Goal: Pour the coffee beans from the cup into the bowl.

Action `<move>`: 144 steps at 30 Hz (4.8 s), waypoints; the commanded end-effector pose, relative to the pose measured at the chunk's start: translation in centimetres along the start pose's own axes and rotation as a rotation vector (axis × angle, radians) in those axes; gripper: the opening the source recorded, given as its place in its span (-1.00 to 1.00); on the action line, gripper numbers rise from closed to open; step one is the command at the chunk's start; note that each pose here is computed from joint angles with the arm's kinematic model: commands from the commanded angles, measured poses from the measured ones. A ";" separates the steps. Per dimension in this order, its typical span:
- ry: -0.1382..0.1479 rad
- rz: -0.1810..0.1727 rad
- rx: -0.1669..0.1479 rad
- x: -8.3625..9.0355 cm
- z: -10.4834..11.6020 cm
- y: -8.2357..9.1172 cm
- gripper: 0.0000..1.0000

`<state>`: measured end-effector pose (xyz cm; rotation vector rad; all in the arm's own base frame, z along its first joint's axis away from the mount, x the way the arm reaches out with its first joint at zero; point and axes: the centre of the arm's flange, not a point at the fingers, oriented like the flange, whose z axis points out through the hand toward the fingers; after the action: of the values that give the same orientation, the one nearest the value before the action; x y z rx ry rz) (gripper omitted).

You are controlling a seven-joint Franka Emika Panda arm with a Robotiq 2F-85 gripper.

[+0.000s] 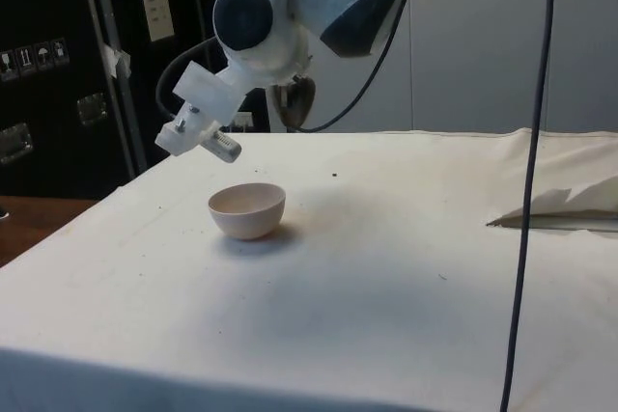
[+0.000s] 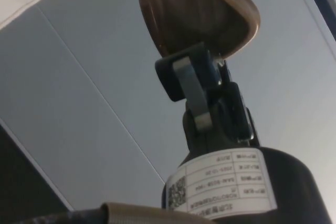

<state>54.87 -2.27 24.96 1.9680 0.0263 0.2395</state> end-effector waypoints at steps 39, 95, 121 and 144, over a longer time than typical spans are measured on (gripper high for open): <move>-0.047 0.051 0.209 -2.5 6.3 0.4 -1.00; -0.130 0.091 0.525 -4.8 13.2 2.2 -1.00; -0.218 0.049 0.666 -5.2 15.1 2.7 -1.00; -0.262 0.023 0.787 -4.5 16.2 3.1 -1.00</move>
<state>53.13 -18.84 20.96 2.7698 -0.0850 -0.0312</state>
